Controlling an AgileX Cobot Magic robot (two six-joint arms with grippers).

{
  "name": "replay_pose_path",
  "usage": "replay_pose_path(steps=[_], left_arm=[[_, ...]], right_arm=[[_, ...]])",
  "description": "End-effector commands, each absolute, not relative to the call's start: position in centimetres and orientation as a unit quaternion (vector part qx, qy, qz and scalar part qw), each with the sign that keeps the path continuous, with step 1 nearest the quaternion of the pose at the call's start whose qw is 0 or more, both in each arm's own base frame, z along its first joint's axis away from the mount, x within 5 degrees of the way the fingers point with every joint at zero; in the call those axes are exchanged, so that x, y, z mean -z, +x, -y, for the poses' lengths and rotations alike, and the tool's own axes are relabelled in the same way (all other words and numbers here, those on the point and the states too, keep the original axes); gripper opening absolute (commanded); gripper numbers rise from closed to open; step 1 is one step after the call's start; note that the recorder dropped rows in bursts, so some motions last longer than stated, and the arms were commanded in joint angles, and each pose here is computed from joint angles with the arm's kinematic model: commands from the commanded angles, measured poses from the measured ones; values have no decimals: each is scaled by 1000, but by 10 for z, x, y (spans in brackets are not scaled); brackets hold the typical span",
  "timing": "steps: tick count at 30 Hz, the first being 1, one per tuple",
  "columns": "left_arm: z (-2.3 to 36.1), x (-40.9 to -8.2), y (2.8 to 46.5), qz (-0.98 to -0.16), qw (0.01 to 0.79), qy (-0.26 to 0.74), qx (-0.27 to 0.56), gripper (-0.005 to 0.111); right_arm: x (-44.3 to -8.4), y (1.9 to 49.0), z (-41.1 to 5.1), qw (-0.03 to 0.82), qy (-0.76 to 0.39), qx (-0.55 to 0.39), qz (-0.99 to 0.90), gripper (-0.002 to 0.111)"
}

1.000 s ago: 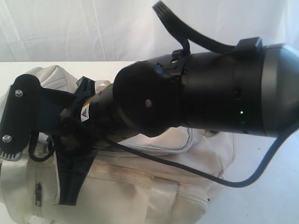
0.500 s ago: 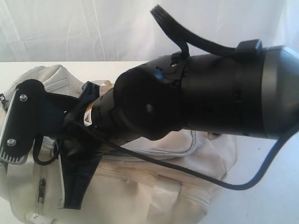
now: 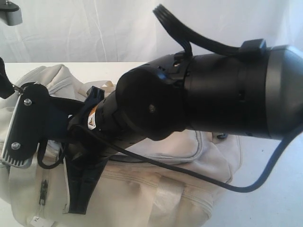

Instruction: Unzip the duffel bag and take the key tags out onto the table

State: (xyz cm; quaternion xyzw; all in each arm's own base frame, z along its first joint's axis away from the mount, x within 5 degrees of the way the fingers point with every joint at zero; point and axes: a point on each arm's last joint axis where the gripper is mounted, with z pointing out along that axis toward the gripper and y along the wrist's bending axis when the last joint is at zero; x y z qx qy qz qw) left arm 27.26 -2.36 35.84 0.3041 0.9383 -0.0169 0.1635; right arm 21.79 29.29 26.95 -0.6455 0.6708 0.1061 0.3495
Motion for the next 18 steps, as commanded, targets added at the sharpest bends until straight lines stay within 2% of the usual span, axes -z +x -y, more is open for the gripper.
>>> replay_pose_path(steps=[1,7,13,15,18], left_arm=[[14,-365,273,-942,126,310,-16,0],[15,-355,291,-941,136,310,-19,0],[17,-353,286,-944,107,312,-4,0],[20,-357,282,-944,119,309,12,0],[24,-369,272,-939,146,310,32,0]], right_arm=[[-257,208,-285,273,-664,-109,-687,0],[-256,203,-286,259,-665,-113,-692,0],[-258,204,-287,268,-640,-121,-710,0],[-264,206,-288,285,-629,-121,-713,5],[-280,211,-289,318,-611,-120,-715,22]])
